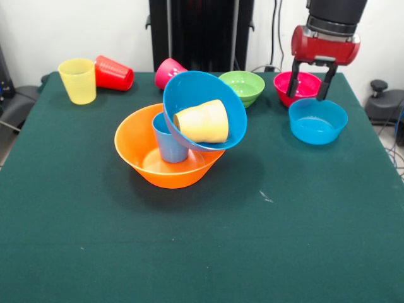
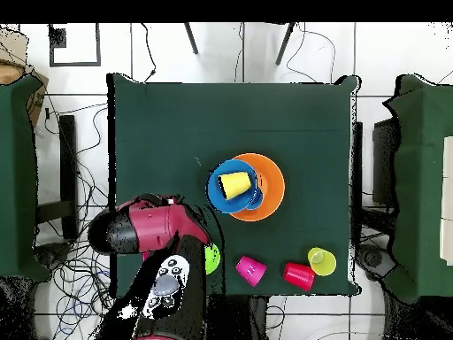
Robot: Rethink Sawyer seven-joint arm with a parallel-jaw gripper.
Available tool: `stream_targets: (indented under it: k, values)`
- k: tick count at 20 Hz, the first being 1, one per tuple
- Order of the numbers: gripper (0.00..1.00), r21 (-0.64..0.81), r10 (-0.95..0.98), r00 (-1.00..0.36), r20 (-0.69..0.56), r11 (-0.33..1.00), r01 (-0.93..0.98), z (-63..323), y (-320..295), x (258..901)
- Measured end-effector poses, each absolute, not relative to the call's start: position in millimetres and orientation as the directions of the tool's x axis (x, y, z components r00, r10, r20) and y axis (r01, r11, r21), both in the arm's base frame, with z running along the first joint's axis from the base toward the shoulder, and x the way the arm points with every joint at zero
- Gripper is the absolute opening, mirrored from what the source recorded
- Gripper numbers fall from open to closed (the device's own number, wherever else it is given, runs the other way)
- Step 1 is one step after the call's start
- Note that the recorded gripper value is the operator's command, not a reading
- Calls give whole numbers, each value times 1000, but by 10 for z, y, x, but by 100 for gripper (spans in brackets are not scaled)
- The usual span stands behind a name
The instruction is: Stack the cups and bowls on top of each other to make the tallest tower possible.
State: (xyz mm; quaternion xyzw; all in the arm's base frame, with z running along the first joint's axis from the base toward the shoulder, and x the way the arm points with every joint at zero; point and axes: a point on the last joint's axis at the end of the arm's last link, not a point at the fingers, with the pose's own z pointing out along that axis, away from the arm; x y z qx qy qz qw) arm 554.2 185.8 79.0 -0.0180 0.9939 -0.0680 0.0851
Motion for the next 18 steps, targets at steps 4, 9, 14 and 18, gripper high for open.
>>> stream_targets:
  k: [4, 9, 14, 18]
  values:
    - [100, -141, -46, -988, -148, 990, -25, 697, 1837, 5502]
    - [100, -145, -36, -991, -128, 989, -17, 594, 1771, 5470]
    - [100, -148, -33, -993, -112, 989, -16, 510, 1744, 5433]
    - [100, -150, -35, -995, -98, 988, -20, 444, 1746, 5394]
